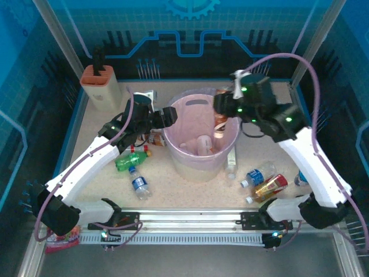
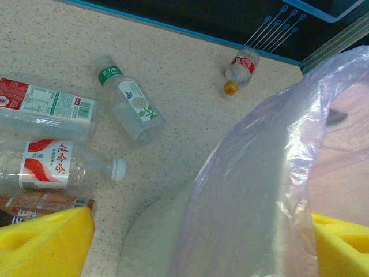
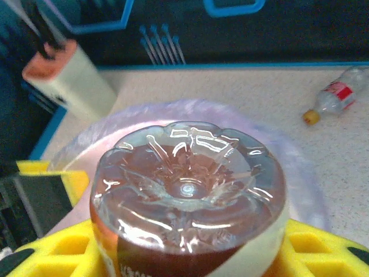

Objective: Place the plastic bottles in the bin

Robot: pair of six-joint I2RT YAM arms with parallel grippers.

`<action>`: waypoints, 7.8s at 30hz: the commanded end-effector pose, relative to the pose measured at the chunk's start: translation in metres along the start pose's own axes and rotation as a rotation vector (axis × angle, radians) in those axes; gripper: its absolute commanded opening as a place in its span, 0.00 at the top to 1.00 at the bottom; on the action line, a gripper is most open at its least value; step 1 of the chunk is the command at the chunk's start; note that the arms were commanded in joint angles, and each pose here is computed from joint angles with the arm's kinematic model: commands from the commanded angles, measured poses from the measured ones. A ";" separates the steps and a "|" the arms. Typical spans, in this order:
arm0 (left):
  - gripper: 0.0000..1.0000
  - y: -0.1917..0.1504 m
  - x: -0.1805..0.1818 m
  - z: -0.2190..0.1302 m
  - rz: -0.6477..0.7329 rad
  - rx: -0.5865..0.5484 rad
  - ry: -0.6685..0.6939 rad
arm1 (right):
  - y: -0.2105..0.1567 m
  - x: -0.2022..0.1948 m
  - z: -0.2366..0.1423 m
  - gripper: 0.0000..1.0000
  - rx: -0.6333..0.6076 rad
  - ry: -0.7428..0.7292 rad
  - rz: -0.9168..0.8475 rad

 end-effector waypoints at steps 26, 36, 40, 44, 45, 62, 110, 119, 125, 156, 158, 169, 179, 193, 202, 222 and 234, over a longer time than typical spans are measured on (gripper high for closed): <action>0.14 -0.006 0.003 0.003 0.017 0.013 0.012 | -0.201 -0.007 0.168 0.21 0.524 -0.215 -0.268; 0.14 -0.007 0.002 0.006 0.020 0.019 0.009 | -0.112 0.030 0.092 0.02 0.369 -0.078 -0.362; 0.14 -0.007 0.001 0.008 0.022 0.022 0.008 | -0.071 0.029 0.041 0.00 0.278 -0.015 -0.293; 0.13 -0.007 0.001 0.008 0.027 0.022 0.009 | -0.041 -0.013 -0.005 0.00 0.217 -0.118 -0.165; 0.13 -0.005 0.001 0.007 0.031 0.021 0.007 | -0.036 -0.031 -0.016 0.00 0.203 -0.180 -0.122; 0.12 0.005 -0.006 0.006 0.096 0.043 -0.018 | -0.203 -0.276 -0.057 0.00 0.414 -0.850 0.688; 0.13 0.020 0.007 0.022 0.068 0.069 -0.010 | -0.154 -0.286 0.119 0.00 0.466 -0.588 0.793; 0.13 0.019 0.008 0.020 0.063 0.069 -0.011 | -0.170 -0.290 0.117 0.00 0.593 -0.535 0.697; 0.13 0.020 0.008 0.016 0.032 0.053 -0.027 | -0.193 -0.293 0.132 0.04 0.665 -0.509 0.656; 0.13 0.011 0.014 0.015 0.022 0.063 -0.015 | -0.090 -0.254 0.026 0.39 0.424 -0.397 0.523; 0.13 0.010 0.013 0.015 0.021 0.065 -0.029 | -0.062 -0.229 0.008 0.40 0.366 -0.310 0.502; 0.12 0.013 0.008 0.016 0.021 0.062 -0.051 | 0.018 -0.061 -0.036 0.42 0.221 0.069 0.182; 0.12 0.015 0.010 0.019 0.024 0.059 -0.037 | -0.054 0.027 0.036 0.42 0.444 -0.040 -0.215; 0.12 0.016 0.011 0.013 0.025 0.046 -0.029 | -0.191 0.015 0.147 0.43 0.737 -0.067 -0.207; 0.12 0.012 0.016 0.013 0.014 0.051 -0.009 | -0.218 0.008 0.161 0.27 0.757 -0.064 -0.197; 0.12 0.012 0.018 0.018 0.017 0.060 0.002 | -0.021 0.042 0.007 0.01 0.201 0.140 -0.249; 0.11 0.012 0.017 0.018 0.028 0.072 0.004 | 0.020 -0.141 -0.003 0.00 0.069 -0.178 0.220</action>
Point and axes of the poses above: each hand's point on the last joint's axis, 136 mm out from that joint toward the fingers, its own z axis out along the fingers, its own x axis along the line the jaws close on, y = z × x, the point moved 1 cm from there along -z, back along the fingers, and after that the axes turned 5 degrees about z, right-handed, at the moved point
